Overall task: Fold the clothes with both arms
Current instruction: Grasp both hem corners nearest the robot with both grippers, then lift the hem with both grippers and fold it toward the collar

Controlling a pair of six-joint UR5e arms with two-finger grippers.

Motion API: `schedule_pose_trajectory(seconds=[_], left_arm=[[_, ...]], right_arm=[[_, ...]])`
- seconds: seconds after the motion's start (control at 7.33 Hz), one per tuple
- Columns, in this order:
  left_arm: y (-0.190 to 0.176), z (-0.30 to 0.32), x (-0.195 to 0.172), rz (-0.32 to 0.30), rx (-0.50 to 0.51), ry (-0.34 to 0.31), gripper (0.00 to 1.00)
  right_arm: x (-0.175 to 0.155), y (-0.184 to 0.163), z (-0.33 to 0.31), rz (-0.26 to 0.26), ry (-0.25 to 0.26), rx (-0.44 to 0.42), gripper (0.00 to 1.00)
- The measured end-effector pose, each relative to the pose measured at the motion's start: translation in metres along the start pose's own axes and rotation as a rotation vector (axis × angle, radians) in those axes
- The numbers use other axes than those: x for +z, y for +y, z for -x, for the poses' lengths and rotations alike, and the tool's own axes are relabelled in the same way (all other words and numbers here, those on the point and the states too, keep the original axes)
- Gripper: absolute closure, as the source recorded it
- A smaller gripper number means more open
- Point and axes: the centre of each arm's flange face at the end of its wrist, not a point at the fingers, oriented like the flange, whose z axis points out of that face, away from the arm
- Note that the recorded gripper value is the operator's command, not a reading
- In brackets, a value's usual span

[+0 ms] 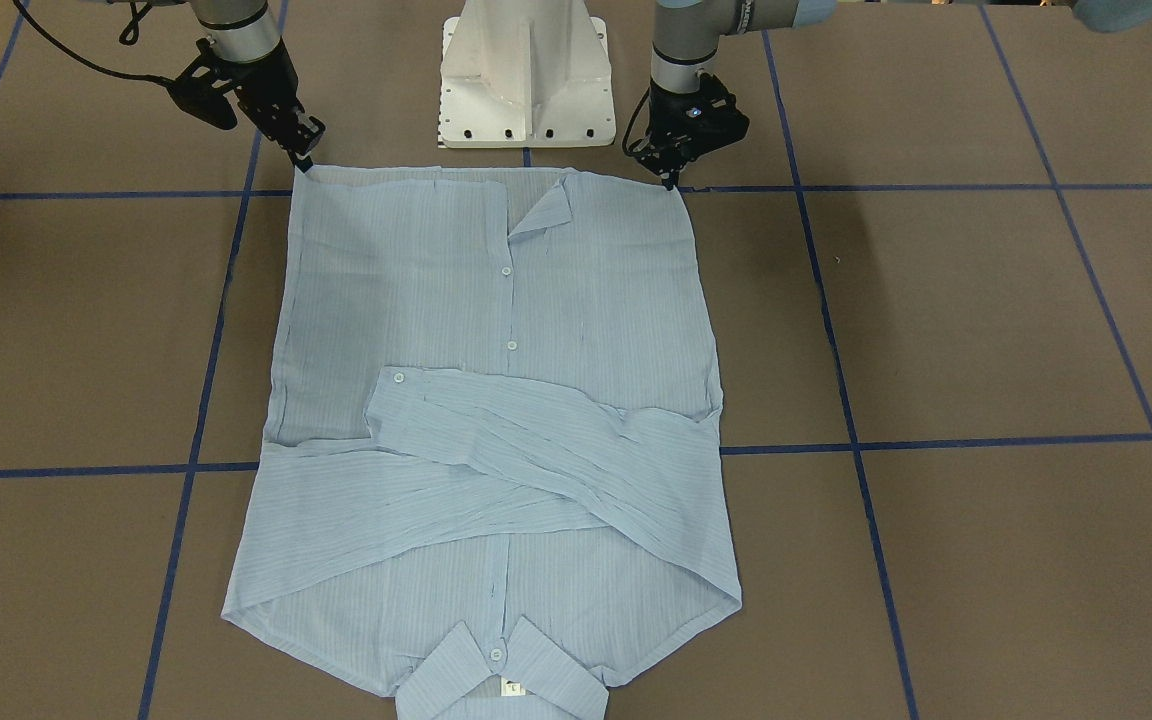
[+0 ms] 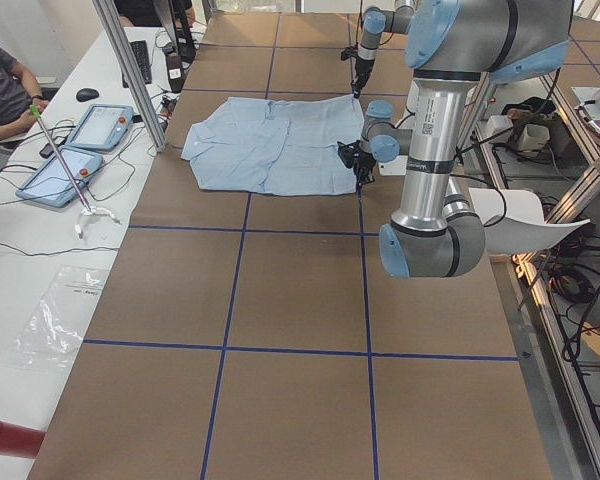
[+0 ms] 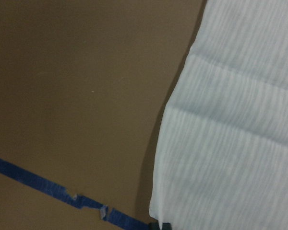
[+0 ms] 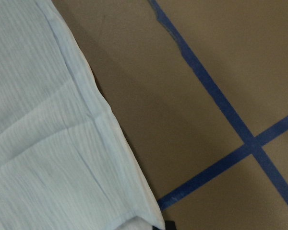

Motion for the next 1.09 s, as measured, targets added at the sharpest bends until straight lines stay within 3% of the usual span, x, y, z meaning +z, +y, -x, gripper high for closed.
schedule_pose_trajectory(seconds=[0.27,0.82,1.09], left_arm=[[-0.003,0.000,-0.032,0.011,-0.005,0.045,1.00],[-0.006,0.012,-0.133,0.085,-0.078,0.145,1.00],[-0.019,0.005,-0.169,0.106,-0.146,0.210,1.00]], right_arm=[[-0.010,0.002,0.000,0.015,-0.008,-0.001,1.00],[-0.070,0.007,-0.009,0.138,-0.004,0.000,1.00],[-0.092,-0.015,-0.004,0.120,-0.036,0.039,1.00]])
